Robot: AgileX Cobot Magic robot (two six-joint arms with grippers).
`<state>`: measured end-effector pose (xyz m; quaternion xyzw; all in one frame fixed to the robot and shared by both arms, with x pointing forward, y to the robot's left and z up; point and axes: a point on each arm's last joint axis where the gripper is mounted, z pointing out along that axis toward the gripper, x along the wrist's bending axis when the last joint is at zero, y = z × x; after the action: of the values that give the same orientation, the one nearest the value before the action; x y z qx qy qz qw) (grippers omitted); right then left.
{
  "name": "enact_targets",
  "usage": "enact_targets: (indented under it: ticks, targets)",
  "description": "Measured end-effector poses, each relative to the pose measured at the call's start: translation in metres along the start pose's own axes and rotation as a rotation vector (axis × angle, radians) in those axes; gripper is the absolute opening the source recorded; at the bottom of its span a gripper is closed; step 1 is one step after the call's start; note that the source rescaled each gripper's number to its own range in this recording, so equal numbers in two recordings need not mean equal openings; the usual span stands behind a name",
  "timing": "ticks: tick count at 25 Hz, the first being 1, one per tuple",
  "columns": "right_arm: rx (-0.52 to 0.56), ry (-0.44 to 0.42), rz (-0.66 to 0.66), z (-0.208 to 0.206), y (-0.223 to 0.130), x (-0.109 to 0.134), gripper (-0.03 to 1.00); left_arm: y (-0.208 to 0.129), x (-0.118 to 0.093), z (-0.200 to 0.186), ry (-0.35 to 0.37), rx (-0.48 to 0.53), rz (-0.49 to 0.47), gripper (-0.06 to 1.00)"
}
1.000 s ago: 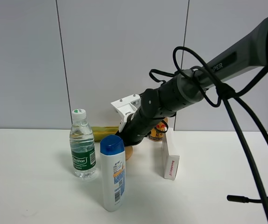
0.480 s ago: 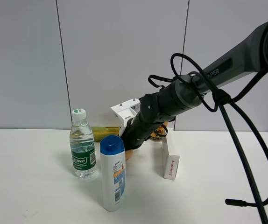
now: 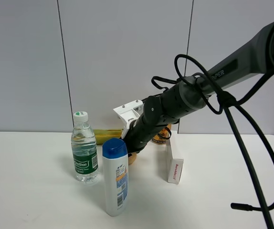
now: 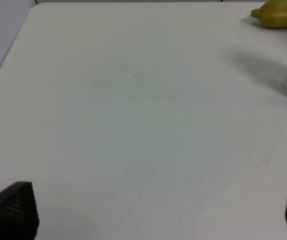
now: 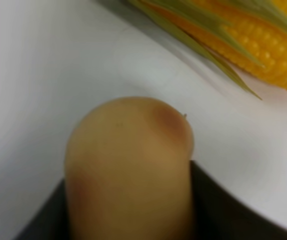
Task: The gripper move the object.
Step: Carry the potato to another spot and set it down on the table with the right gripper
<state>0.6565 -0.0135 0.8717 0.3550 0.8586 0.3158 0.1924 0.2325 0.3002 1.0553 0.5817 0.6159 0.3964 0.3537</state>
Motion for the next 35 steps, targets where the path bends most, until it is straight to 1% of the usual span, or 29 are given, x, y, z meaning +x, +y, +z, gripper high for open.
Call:
enact_targets:
  ticks: [2,4,8,10,14,17,23,25,28,32,35]
  targets:
    - [0.003,-0.001,-0.012,0.0,0.0,0.0,0.13,0.0,0.0,0.0,0.0,0.0,0.0,1.0]
    - [0.007,-0.001,-0.015,-0.001,0.001,-0.001,0.08,0.0,0.0,0.0,0.0,0.0,0.0,1.0]
    - [0.023,-0.001,-0.017,-0.01,0.005,-0.006,0.05,0.0,0.0,0.0,0.0,0.0,0.0,1.0]
    - [0.013,-0.003,-0.021,-0.019,0.013,-0.007,0.04,0.0,0.0,0.0,0.0,0.0,0.0,1.0]
    - [-0.059,-0.016,-0.006,-0.053,0.041,-0.012,0.03,0.0,0.0,0.0,0.0,0.0,0.0,1.0]
    - [-0.087,-0.015,0.013,-0.086,0.06,-0.014,0.02,0.0,0.0,0.0,0.0,0.0,0.0,1.0]
    - [-0.022,0.016,0.005,-0.156,0.08,-0.014,0.01,0.0,0.0,0.0,0.0,0.0,0.0,1.0]
    - [0.007,0.01,-0.011,-0.179,0.083,-0.014,0.01,0.0,0.0,0.0,0.0,0.0,0.0,1.0]
    - [0.061,-0.035,-0.002,-0.217,0.085,-0.018,0.01,0.0,0.0,0.0,0.0,0.0,0.0,1.0]
    - [0.151,-0.146,0.006,-0.262,0.081,-0.028,0.01,0.0,0.0,0.0,0.0,0.0,0.0,1.0]
    - [0.197,-0.201,0.014,-0.289,0.077,-0.032,0.01,0.0,0.0,0.0,0.0,0.0,0.0,1.0]
